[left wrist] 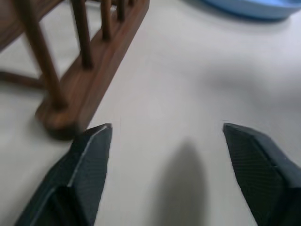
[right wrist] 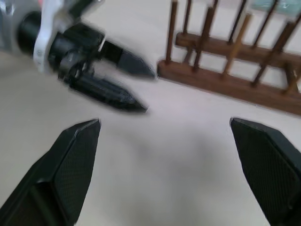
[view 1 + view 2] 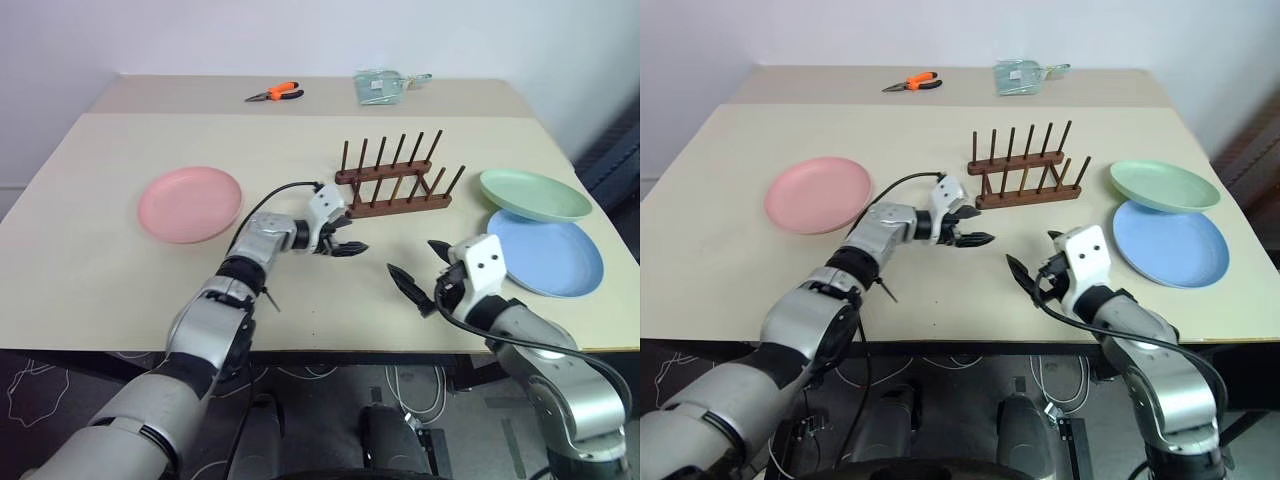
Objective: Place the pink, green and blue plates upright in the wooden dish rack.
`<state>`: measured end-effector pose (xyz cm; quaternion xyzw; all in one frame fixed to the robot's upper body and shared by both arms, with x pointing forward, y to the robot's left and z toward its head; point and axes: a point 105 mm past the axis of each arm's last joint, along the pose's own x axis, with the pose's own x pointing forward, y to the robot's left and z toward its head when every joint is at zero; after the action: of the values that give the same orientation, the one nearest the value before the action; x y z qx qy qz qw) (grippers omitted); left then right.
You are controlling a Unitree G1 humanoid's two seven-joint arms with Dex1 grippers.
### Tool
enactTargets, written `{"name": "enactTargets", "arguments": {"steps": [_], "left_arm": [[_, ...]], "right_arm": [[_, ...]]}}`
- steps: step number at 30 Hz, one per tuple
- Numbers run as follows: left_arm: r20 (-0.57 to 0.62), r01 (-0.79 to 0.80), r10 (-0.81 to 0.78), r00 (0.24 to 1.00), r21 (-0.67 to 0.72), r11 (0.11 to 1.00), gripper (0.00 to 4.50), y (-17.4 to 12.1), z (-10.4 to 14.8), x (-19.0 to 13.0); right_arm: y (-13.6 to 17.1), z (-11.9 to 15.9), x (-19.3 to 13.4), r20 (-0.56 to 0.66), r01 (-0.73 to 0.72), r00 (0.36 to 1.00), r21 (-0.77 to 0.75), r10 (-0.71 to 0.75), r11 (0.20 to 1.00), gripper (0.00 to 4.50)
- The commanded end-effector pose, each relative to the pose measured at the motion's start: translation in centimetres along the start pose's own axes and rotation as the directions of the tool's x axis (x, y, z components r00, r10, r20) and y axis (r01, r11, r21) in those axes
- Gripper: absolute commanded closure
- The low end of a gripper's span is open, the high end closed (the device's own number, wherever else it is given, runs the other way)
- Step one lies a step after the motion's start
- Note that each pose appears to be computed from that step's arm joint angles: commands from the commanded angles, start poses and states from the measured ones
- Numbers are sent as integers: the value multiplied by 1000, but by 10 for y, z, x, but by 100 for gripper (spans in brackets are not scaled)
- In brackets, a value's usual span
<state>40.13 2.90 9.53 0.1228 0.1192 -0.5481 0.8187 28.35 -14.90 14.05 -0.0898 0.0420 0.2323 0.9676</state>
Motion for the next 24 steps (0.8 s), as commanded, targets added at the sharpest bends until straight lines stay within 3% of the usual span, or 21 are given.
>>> {"name": "enactTargets", "arguments": {"steps": [1,10,13,16,24], "left_arm": [[14,3,-4,1000,36,999,93,8,1,-28],[2,-42,41,999,40,998,93,7,-9,-85],[2,-66,66,998,39,997,87,3,-11,-91],[3,-65,65,998,23,998,87,-5,-14,-96],[3,-90,90,996,-1,996,87,-9,-16,-98]], "right_arm": [[-7,5,15,9,53,999,-51,-53,997,0],[-33,2,73,-10,195,981,25,-195,980,0],[-39,-3,89,-27,220,975,24,-219,975,82],[-36,-6,103,-45,198,979,13,-197,980,223],[-24,10,128,4,106,994,-33,-106,994,223]]}}
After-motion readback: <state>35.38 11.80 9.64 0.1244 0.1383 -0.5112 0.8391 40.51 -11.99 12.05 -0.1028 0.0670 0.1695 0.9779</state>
